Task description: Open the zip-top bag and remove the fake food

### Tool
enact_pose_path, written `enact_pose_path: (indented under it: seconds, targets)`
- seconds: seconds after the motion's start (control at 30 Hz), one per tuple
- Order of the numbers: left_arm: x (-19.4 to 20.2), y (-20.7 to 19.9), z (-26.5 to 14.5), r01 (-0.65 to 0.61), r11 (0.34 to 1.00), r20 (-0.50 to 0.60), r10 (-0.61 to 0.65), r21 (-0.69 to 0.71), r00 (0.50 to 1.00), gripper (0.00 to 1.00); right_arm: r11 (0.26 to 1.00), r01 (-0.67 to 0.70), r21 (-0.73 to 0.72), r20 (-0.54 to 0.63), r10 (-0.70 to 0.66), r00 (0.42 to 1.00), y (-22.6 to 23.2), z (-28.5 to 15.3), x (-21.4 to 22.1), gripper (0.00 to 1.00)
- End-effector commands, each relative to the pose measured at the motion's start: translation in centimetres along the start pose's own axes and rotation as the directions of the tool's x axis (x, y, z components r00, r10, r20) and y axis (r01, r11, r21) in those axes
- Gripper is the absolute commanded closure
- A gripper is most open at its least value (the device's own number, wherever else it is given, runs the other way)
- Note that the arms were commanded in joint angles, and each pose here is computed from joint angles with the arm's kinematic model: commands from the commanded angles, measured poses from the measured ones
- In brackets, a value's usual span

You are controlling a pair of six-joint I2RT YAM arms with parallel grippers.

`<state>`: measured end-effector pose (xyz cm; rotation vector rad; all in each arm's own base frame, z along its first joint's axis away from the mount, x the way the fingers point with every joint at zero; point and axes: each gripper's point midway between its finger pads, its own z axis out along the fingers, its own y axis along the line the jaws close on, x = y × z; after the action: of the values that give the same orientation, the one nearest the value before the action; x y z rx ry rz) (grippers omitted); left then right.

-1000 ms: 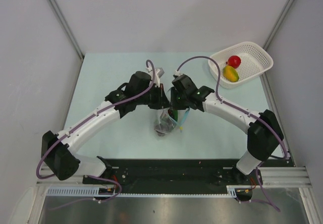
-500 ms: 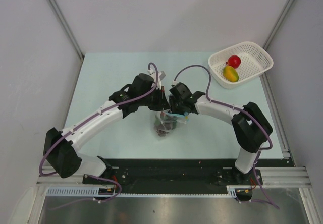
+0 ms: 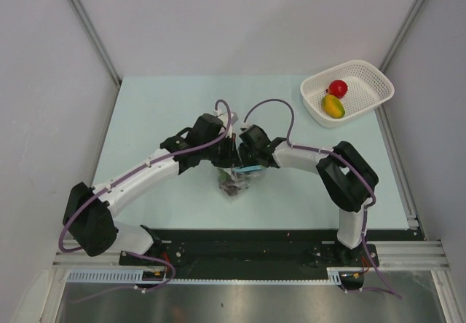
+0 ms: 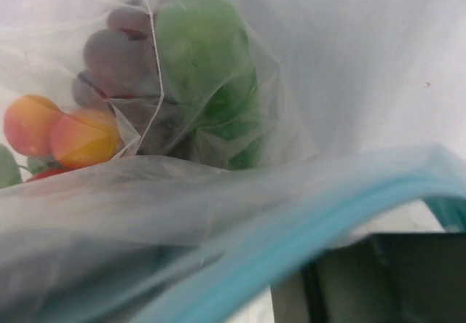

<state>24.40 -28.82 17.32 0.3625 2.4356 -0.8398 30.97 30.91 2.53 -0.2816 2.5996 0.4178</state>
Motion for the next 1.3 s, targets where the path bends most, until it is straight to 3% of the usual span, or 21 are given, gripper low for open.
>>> enact_pose_path:
  seconds: [0.0,0.13,0.23,0.47,0.63,0.73,0.87,0.97,1.1,1.13,1.17,1.27]
  targets:
    - [-0.1,-0.5,-0.9,-0.039,0.999,0.029,0.038,0.023,0.999,1.00,1.000,0.029,-0.012,-0.020,-0.029,0.999,0.1,0.8,1.2,0.65]
    - [0.0,-0.3,-1.0,-0.041,0.999,0.038,0.040,0.023,0.998,1.00,0.995,0.011,-0.095,0.015,-0.010,1.000,1.7,-2.1,-0.5,0.93]
    - [-0.3,-0.5,-1.2,-0.052,0.998,0.052,0.051,0.028,0.997,1.00,0.988,-0.041,-0.146,0.043,0.048,0.998,2.5,-5.3,-2.0,1.00]
    - [0.0,-1.2,-1.9,-0.131,0.988,0.060,0.126,0.083,0.990,1.00,0.940,-0.209,-0.269,0.037,0.227,0.973,3.4,-11.4,-4.1,1.00]
    - [2.0,-1.2,-2.1,-0.132,0.983,0.033,0.129,0.124,0.991,1.00,0.916,-0.276,-0.291,0.044,0.301,0.953,2.6,-11.8,-5.6,1.00]
    - [2.5,-1.3,-2.4,-0.119,0.983,0.041,0.114,0.141,0.993,1.00,0.876,-0.354,-0.327,-0.014,0.370,0.929,3.2,-11.8,-5.6,1.00]
    - [2.7,-0.6,-2.5,-0.103,0.989,0.048,0.098,0.108,0.994,1.00,0.797,-0.429,-0.425,-0.096,0.431,0.897,4.6,-14.2,-6.2,1.00]
    - [2.5,-0.9,-2.6,-0.111,0.987,0.042,0.107,0.113,0.993,1.00,0.788,-0.446,-0.425,-0.077,0.459,0.885,3.2,-16.3,-6.8,1.00]
    - [2.0,-4.5,-3.6,-0.093,0.955,0.036,0.086,0.280,0.996,1.00,0.856,-0.361,-0.370,0.059,0.409,0.910,1.7,-16.7,-7.5,1.00]
    - [1.8,-5.4,-3.8,-0.081,0.944,0.031,0.075,0.320,0.997,1.00,0.892,-0.294,-0.343,0.159,0.364,0.918,1.4,-16.4,-8.7,1.00]
    - [1.7,-6.0,-3.9,-0.067,0.936,0.023,0.063,0.346,0.998,1.00,0.908,-0.245,-0.340,0.184,0.320,0.930,2.9,-16.3,-8.2,1.00]
    - [2.1,-6.8,-4.0,0.011,0.929,-0.026,-0.001,0.369,1.000,1.00,0.924,-0.218,-0.313,0.277,0.309,0.910,3.6,-15.7,-9.5,1.00]
